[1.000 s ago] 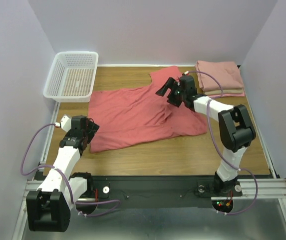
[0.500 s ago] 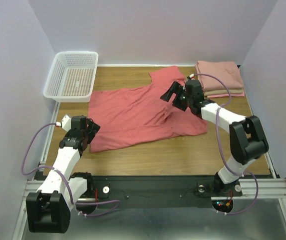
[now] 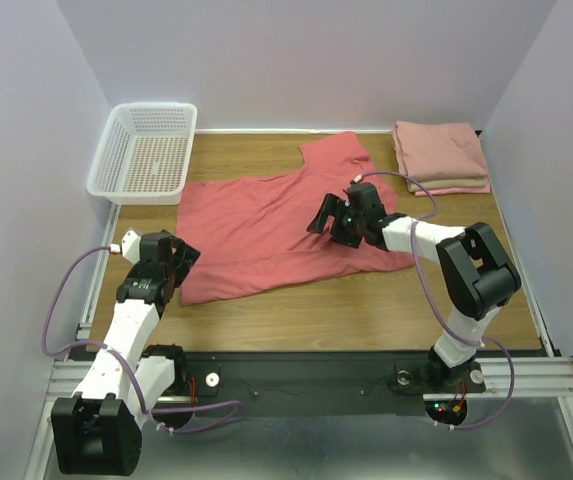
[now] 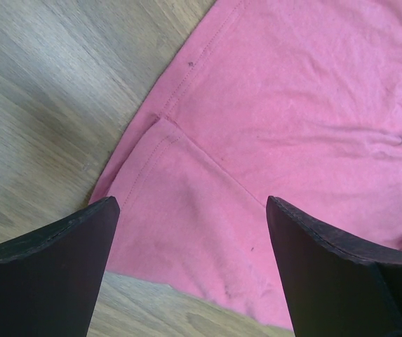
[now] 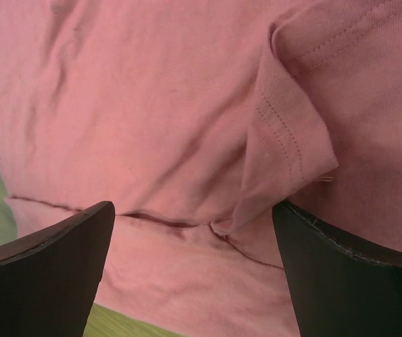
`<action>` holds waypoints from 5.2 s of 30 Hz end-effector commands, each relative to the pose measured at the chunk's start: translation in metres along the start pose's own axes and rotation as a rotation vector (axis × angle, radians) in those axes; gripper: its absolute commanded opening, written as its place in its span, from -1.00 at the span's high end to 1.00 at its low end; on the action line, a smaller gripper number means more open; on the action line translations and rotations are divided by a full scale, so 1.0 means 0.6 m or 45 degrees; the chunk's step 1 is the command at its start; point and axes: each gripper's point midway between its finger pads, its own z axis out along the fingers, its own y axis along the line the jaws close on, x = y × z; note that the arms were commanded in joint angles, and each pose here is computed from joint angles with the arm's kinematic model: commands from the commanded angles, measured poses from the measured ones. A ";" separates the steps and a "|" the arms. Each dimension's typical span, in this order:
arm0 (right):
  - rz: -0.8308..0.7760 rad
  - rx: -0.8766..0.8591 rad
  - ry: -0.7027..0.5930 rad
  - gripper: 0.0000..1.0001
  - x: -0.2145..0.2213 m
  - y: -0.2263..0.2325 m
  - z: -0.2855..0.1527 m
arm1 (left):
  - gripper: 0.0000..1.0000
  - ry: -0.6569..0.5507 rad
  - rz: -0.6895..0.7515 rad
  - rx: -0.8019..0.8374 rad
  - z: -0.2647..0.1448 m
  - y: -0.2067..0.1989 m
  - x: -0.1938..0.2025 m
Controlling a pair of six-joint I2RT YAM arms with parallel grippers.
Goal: Fold and stack the t-shirts
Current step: Fold the tshirt
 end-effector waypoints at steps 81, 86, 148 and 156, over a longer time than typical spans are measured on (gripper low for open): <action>0.494 0.489 -0.603 -1.00 -0.007 -0.227 -0.397 | -0.97 -0.035 0.165 0.250 -0.063 -0.129 -0.022; 0.268 0.444 -0.593 -1.00 -0.092 -0.170 -0.388 | -0.97 -0.080 0.310 0.127 -0.015 -0.202 -0.050; -0.280 0.527 -0.533 -1.00 -0.420 -0.094 -0.084 | 1.00 0.020 0.375 -0.511 0.357 -0.236 -0.039; -0.487 0.590 -0.629 -0.98 -0.528 -0.095 0.017 | 1.00 0.022 0.380 -0.504 0.347 -0.235 -0.041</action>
